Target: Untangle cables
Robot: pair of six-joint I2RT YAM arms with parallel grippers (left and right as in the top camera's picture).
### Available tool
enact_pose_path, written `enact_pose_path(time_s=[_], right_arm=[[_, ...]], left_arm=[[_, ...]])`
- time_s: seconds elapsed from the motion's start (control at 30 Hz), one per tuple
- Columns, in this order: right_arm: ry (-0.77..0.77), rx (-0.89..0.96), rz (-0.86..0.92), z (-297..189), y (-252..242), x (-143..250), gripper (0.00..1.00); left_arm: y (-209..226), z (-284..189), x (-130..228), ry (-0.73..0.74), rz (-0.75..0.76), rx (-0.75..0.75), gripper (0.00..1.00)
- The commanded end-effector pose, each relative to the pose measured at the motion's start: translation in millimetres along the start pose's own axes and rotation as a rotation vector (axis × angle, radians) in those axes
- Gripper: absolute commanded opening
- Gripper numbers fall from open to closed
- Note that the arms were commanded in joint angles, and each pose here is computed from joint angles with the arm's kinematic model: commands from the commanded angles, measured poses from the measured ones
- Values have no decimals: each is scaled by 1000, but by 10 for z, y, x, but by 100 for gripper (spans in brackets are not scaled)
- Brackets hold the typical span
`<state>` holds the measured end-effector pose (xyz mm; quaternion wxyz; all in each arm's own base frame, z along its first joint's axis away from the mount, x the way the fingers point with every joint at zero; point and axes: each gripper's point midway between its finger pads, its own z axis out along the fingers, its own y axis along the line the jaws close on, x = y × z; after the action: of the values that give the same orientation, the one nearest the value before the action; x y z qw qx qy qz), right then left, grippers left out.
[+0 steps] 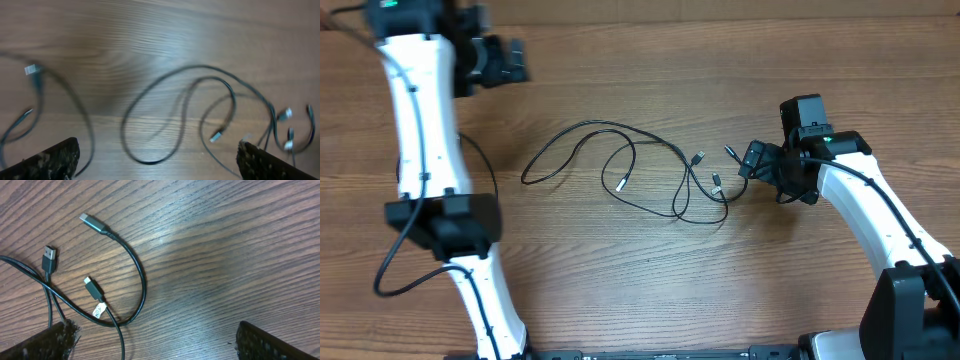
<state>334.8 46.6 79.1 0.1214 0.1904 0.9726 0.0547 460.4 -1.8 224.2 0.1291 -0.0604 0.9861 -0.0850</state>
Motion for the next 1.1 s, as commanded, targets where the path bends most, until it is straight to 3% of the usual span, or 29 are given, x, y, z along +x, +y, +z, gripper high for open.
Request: enact_pose_path(time_s=[0.0,0.33,0.63,0.7,0.83,1.07], right_arm=[[3,10,6,26,-20,-3,100],[16,18,6,25,-39,30,100],[14,17,6,25,-36,25,100],[14,17,7,25,-36,25,100],[12,16,6,26,-34,21,100],[12,15,6,26,-33,20,100]], left_arm=[[-234,315,78,75,166,-32,100],[-667,640,496,223,266,-103,94],[-574,311,1154,333,270,-118,94],[-526,198,1322,344,261,-123,91],[-495,-48,1489,284,255,-113,89],[-400,-391,1516,15,238,-130,89]])
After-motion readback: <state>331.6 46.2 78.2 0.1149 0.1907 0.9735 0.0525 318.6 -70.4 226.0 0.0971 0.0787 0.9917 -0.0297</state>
